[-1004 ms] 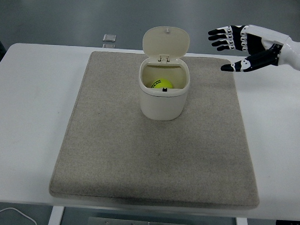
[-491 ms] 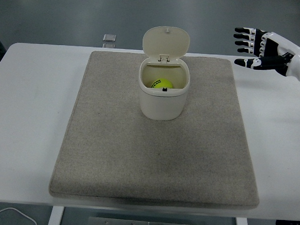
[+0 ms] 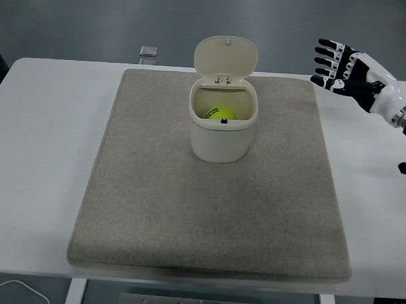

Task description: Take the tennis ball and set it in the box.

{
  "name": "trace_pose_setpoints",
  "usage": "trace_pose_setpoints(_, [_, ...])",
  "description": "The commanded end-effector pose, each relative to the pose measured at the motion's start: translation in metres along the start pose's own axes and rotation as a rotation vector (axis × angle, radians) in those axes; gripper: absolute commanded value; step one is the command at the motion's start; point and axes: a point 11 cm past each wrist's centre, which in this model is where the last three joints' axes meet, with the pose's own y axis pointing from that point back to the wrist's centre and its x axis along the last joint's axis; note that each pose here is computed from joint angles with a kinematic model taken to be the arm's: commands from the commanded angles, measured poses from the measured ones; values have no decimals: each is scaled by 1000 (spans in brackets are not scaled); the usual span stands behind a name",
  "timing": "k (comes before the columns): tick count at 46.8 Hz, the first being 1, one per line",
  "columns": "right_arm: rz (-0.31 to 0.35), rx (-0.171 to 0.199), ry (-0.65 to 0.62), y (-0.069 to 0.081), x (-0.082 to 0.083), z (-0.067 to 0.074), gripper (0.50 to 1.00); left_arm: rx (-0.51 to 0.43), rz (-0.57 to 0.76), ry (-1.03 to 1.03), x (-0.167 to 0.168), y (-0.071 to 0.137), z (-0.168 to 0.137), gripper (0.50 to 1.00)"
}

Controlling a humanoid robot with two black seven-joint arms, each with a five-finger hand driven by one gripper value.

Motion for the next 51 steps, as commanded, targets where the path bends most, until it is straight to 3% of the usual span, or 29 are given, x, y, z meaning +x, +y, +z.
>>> trace_pose_setpoints(1, [44, -25, -97, 1, 6, 4, 928, 0, 1, 0, 0, 0, 0, 992])
trace_pose_setpoints(6, [86, -47, -187, 0, 12, 8, 928, 0, 1, 0, 0, 0, 0, 992])
trace_pose_setpoints(13, [134, -44, -354, -1, 17, 6, 928, -1, 1, 0, 0, 0, 1, 992])
trace_pose_setpoints(20, [161, -80, -501, -6, 14, 12, 930, -1, 1, 0, 0, 0, 1, 992])
trace_pose_setpoints(23, [168, -110, -519, -10, 12, 18, 930, 0, 1, 0, 0, 0, 0, 992])
trace_pose_setpoints(28, [185, -120, -524, -15, 9, 24, 930, 0, -1, 0, 0, 0, 0, 990])
trace_pose_setpoints(39, [204, -125, -533, -18, 11, 33, 930, 0, 1, 0, 0, 0, 0, 992])
trace_pose_setpoints(51, [204, -121, -531, -19, 12, 32, 930, -1, 1, 0, 0, 0, 1, 992])
